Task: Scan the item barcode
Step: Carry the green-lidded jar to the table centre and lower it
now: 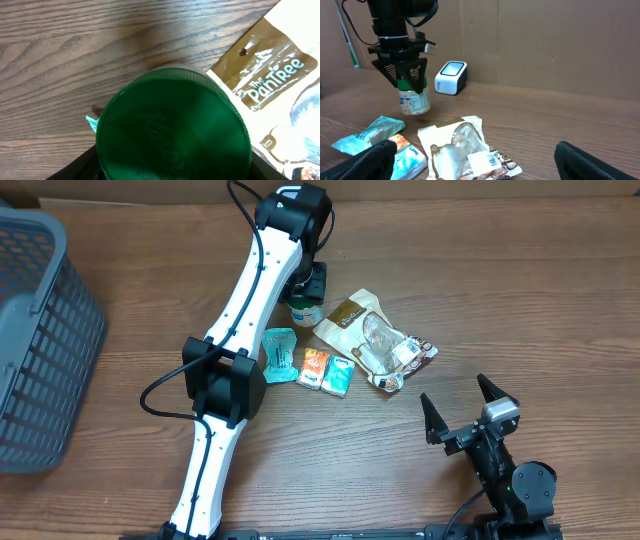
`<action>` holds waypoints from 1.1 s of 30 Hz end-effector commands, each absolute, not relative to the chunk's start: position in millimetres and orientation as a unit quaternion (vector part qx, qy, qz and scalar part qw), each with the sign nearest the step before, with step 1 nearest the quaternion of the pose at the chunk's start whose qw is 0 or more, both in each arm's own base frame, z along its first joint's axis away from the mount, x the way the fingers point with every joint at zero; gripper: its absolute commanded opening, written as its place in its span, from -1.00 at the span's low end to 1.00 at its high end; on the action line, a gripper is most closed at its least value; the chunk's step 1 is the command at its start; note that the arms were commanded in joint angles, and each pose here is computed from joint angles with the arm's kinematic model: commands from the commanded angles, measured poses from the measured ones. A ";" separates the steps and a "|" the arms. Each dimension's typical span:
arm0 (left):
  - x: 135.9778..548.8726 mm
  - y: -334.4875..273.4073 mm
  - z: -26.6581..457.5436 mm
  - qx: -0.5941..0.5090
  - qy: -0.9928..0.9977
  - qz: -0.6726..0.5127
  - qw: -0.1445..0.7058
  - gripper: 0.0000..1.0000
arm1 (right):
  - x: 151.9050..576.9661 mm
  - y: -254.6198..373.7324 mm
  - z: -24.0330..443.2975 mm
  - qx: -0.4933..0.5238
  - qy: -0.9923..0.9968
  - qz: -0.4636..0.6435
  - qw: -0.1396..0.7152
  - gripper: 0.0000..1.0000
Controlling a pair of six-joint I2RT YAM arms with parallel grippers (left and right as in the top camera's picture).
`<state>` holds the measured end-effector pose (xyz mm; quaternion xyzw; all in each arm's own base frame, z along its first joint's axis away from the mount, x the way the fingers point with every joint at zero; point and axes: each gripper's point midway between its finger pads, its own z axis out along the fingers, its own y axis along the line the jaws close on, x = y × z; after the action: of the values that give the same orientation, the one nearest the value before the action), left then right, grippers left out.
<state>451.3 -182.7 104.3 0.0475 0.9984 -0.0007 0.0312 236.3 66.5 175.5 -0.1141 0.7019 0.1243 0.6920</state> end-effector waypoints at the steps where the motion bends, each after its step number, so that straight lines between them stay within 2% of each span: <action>1: 450.4 -178.4 99.7 0.032 0.999 0.014 0.028 0.13 | 236.4 66.1 174.3 -0.112 0.700 0.124 0.695 0.99; 9: 442.6 -177.2 68.9 0.018 0.999 0.028 0.000 0.13 | 236.4 66.1 174.3 -0.112 0.700 0.124 0.695 1.00; 21: 453.5 -189.0 67.4 0.019 0.999 0.017 0.027 0.13 | 236.4 66.1 174.3 -0.112 0.700 0.124 0.695 1.00; 33: 422.9 -170.9 68.5 0.031 0.996 0.074 -0.028 0.13 | 236.4 66.1 174.3 -0.112 0.700 0.124 0.695 1.00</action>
<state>426.3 -173.1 69.9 0.0283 0.9977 0.0557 -0.0248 236.3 66.6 175.6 -0.1141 0.7017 0.1246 0.6921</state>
